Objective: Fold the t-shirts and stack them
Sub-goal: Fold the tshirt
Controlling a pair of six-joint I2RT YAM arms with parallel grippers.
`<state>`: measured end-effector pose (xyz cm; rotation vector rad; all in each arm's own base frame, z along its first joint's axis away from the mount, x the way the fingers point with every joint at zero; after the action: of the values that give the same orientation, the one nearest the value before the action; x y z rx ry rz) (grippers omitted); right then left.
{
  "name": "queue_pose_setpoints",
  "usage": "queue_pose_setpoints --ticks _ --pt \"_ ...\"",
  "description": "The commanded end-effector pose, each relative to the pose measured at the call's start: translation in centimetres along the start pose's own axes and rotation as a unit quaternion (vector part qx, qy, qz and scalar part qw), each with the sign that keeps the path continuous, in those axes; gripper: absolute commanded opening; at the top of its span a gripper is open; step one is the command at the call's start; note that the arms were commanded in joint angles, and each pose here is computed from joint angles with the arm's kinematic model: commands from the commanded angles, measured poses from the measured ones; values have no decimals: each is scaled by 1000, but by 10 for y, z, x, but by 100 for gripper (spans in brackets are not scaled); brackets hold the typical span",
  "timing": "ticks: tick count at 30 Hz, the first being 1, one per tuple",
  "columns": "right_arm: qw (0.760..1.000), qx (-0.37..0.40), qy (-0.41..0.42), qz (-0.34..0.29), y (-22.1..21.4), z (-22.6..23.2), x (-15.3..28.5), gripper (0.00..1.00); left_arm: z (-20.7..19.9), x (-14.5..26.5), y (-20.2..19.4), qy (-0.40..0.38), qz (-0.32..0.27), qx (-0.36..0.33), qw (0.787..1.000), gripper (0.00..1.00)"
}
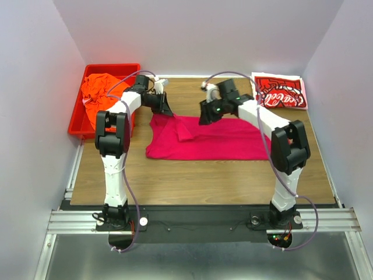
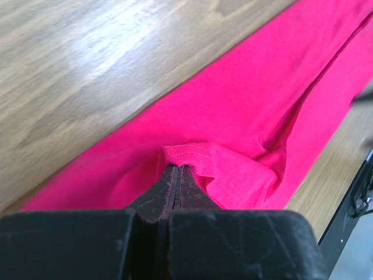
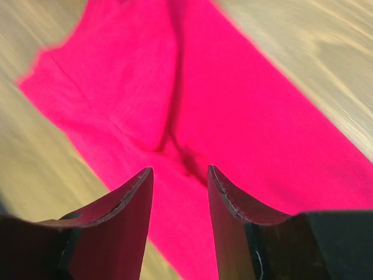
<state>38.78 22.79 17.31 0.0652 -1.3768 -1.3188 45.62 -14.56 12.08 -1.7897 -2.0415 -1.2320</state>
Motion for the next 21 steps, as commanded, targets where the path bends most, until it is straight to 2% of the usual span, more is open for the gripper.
queue_pose_setpoints --ticks 1,7,21 --pt "983 174 -63 14 15 32 -16 48 2 3 4 -14 -10 9 1000 2" --pt "951 289 -99 44 14 53 -47 54 6 -1 0 -13 -3 14 1000 2" --pt "935 337 -88 72 2 75 -82 57 7 -2 0 -15 -1 14 1000 2"
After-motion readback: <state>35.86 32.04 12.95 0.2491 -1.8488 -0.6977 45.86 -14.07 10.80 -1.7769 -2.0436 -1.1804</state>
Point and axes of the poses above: each gripper's point midway between its finger pads, its own x axis back along the fingers, its own z axis along the line the jaws close on, y = z × x, the point moved 7 cm from there along x, back along the fingers, and after that the axes turned 6 degrees about x, right-handed, at the moved point
